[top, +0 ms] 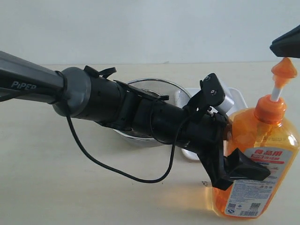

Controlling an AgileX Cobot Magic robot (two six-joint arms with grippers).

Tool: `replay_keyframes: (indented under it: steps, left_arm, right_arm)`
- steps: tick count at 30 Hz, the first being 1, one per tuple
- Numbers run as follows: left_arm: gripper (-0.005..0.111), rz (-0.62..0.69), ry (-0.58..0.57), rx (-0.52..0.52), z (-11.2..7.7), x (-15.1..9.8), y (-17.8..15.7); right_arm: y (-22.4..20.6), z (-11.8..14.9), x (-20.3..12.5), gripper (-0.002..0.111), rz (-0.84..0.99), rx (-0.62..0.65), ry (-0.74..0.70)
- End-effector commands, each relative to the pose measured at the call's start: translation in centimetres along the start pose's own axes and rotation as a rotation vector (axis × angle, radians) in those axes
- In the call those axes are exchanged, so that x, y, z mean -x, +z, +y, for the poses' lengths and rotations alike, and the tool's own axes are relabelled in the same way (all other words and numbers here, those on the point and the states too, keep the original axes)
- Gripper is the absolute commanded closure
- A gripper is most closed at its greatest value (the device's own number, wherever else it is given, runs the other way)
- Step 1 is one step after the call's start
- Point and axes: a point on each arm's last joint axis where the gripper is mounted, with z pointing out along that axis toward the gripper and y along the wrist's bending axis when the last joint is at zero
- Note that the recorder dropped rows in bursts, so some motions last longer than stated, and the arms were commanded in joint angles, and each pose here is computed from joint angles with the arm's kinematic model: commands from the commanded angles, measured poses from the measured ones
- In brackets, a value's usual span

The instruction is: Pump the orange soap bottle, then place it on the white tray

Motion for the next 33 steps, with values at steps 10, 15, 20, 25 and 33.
replay_keyframes:
  steps: [10,15,20,25,33]
  left_arm:
    - [0.102,0.004,-0.013,0.013,0.1,0.1,0.0]
    - [0.102,0.005,-0.013,0.015,0.1,0.1,0.0]
    - [0.102,0.005,-0.013,0.015,0.1,0.1,0.0]
    - [0.102,0.005,-0.013,0.015,0.1,0.1,0.0]
    - [0.102,0.005,-0.013,0.015,0.1,0.1,0.0]
  right_arm:
    - [-1.0,1.1,-1.0,0.108,0.139,0.093,-0.006]
    - [-3.5,2.2,-0.5,0.108,0.135,0.053,0.001]
    - [-4.0,3.0,-0.5,0.108,0.150,0.101,0.041]
    - [-4.1,3.3,-0.8,0.108,0.182,0.128,0.061]
    - [-4.2,3.6,-0.9,0.108,0.196,0.162,0.072]
